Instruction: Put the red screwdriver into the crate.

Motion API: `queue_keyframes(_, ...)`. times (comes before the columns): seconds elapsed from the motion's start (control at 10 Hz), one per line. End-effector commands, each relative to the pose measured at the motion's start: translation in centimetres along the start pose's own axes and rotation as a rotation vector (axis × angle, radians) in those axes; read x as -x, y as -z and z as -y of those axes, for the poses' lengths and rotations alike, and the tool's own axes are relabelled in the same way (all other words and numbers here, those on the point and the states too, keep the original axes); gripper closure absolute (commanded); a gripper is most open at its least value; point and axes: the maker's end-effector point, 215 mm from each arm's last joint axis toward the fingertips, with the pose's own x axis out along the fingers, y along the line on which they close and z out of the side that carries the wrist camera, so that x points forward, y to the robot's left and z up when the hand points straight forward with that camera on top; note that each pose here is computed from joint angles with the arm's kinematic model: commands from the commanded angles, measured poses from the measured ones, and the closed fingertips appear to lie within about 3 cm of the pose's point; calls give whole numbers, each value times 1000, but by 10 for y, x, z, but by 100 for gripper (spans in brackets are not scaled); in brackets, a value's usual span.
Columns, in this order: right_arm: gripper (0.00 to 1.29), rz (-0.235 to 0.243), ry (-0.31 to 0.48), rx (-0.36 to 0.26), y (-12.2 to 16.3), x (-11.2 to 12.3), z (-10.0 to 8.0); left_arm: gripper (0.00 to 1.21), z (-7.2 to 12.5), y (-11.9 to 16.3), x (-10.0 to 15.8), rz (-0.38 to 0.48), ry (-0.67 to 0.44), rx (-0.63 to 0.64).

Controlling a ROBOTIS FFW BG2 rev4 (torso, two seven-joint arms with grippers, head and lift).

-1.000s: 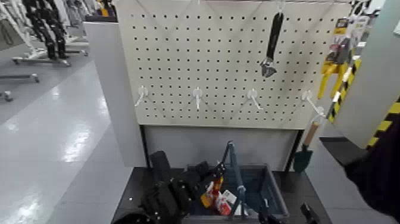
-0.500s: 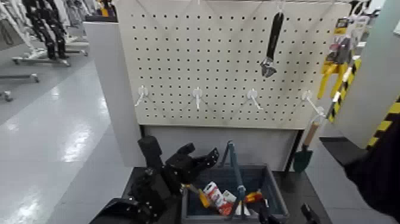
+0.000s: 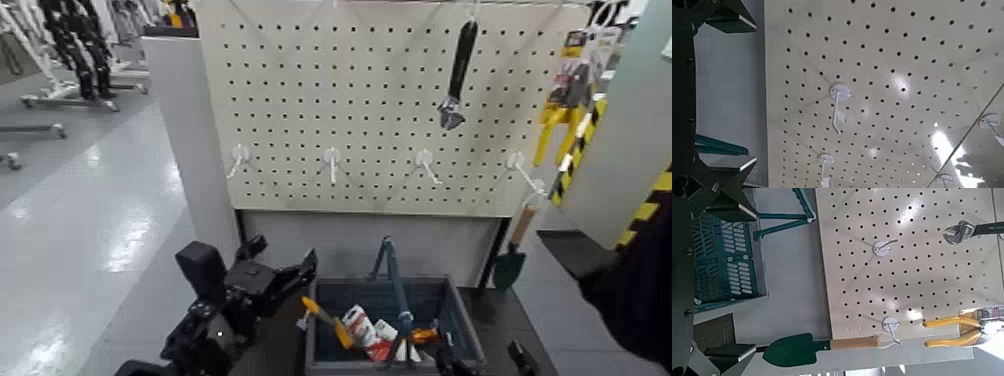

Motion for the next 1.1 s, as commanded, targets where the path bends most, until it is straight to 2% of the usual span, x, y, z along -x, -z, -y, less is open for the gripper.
queue_keyframes(0.1,13,7,3,-1,-2,1,2,12,-27,3,37,9,-102,-52)
queue_keyframes(0.3,13,17,9,-1,-3,3,5,12,-40,13,65,-3,-184,-105)
queue_keyframes(0.6,13,12,11,1,-1,5,6,13,-46,36,94,-43,-232,-138)
queue_keyframes(1.1,13,14,16,18,-1,6,8,13,-35,57,119,-79,-245,-155)
